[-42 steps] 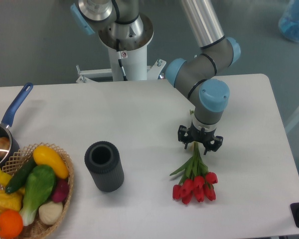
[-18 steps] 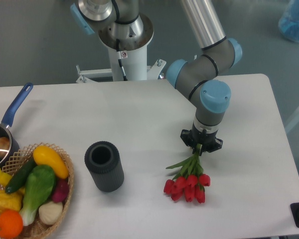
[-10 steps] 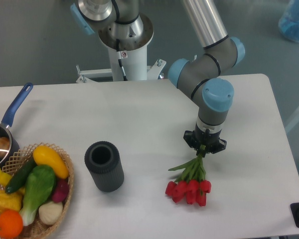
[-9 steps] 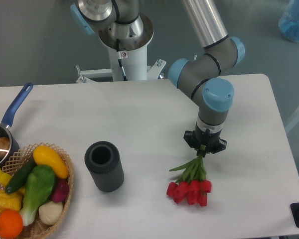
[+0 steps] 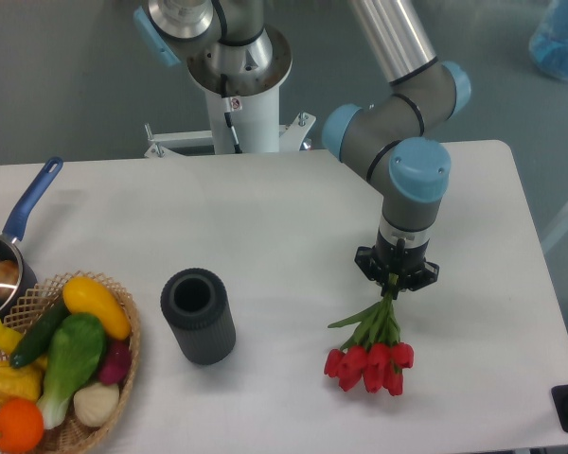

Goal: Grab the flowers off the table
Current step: 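Lift the red tulip bunch up off the table by its stems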

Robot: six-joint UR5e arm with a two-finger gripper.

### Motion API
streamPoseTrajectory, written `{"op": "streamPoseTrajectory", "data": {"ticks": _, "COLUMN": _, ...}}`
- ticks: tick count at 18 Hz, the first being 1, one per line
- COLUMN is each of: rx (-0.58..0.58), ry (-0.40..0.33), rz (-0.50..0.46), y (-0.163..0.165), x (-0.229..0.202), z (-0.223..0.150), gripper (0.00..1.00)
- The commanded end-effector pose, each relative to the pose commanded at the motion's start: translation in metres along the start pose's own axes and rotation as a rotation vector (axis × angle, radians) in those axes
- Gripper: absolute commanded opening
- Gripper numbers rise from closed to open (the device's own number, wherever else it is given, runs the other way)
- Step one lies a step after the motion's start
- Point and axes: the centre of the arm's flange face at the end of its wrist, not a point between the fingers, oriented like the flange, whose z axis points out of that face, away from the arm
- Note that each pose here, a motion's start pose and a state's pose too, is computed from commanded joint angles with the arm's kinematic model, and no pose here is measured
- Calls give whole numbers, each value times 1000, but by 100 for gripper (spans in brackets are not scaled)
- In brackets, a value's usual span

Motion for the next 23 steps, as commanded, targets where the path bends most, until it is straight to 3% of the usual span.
{"op": "streamPoseTrajectory", "data": {"ticks": 4, "rx": 107, "ry": -37, "rz": -19, "y": -26, "x": -4, "z": -47, "gripper": 24}}
{"op": "streamPoseTrajectory", "data": {"ticks": 9, "rx": 256, "ry": -14, "rz": -24, "y": -50, "x": 1, "z": -89, "gripper": 24}}
{"op": "streamPoseTrajectory", "data": {"ticks": 23, "rx": 286, "ry": -43, "rz": -26, "y": -57, "x": -11, "z": -108, "gripper": 24}}
